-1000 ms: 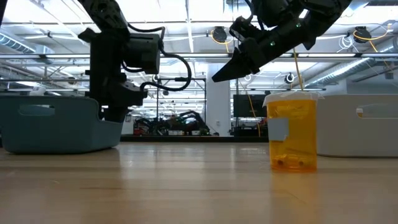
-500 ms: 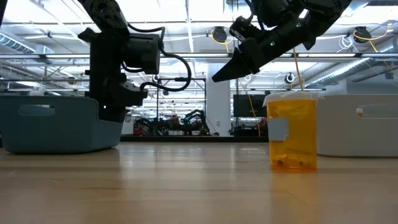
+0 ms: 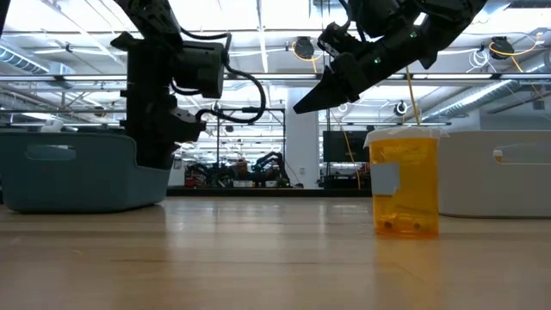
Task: Pick and place medicine bottles into bin by pill shape (circle, oval)
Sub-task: Adjust the blue pill bottle
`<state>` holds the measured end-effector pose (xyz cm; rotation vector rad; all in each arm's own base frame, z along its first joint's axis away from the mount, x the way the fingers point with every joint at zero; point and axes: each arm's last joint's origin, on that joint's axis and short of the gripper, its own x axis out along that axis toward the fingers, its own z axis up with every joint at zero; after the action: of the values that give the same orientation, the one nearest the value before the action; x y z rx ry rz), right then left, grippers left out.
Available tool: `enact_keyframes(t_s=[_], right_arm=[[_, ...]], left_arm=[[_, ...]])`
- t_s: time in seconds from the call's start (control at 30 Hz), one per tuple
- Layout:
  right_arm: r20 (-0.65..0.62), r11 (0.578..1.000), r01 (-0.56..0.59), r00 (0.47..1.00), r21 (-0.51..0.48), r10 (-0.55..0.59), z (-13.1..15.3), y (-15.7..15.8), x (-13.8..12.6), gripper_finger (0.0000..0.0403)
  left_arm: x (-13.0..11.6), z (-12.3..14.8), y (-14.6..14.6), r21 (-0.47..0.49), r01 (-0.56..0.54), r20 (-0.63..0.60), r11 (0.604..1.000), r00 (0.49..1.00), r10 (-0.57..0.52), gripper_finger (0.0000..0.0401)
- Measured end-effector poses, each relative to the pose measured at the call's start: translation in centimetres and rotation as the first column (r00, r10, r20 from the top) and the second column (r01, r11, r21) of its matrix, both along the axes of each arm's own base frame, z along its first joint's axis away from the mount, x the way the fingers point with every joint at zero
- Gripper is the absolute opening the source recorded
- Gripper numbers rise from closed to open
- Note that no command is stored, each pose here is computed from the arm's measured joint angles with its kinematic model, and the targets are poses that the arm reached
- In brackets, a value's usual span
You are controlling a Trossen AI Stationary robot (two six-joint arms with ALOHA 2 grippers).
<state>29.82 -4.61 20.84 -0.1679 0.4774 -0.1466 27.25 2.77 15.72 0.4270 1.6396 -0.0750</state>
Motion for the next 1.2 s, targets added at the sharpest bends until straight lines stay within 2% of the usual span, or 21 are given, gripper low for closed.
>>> enact_keyframes(t_s=[0.4, 0.9, 1.03, 1.2], right_arm=[[0.000, 1.000, 0.000, 1.000, 0.000, 0.000, 0.0, 0.0, 0.0, 0.0219], [-0.001, 1.000, 0.000, 1.000, 0.000, 0.000, -0.1, 0.0, 0.0, 0.0219], [0.008, 1.000, 0.002, 1.000, 0.003, -0.002, -0.3, 0.0, -0.2, 0.0219], [0.090, 0.999, -0.027, 0.996, 0.038, 0.024, -0.1, 0.1, -0.1, 0.0219]], left_arm=[[0.8, 2.3, -0.1, 0.006, -0.071, -0.004, 0.997, 0.997, 0.071, 0.0113], [2.3, 8.7, -2.2, 0.046, -0.147, 0.048, 0.988, 0.988, 0.145, 0.0113], [2.2, 10.7, -2.9, 0.041, -0.176, 0.089, 0.984, 0.981, 0.172, 0.0113], [1.7, 13.4, -3.7, 0.025, -0.197, 0.206, 0.980, 0.960, 0.188, 0.0113]])
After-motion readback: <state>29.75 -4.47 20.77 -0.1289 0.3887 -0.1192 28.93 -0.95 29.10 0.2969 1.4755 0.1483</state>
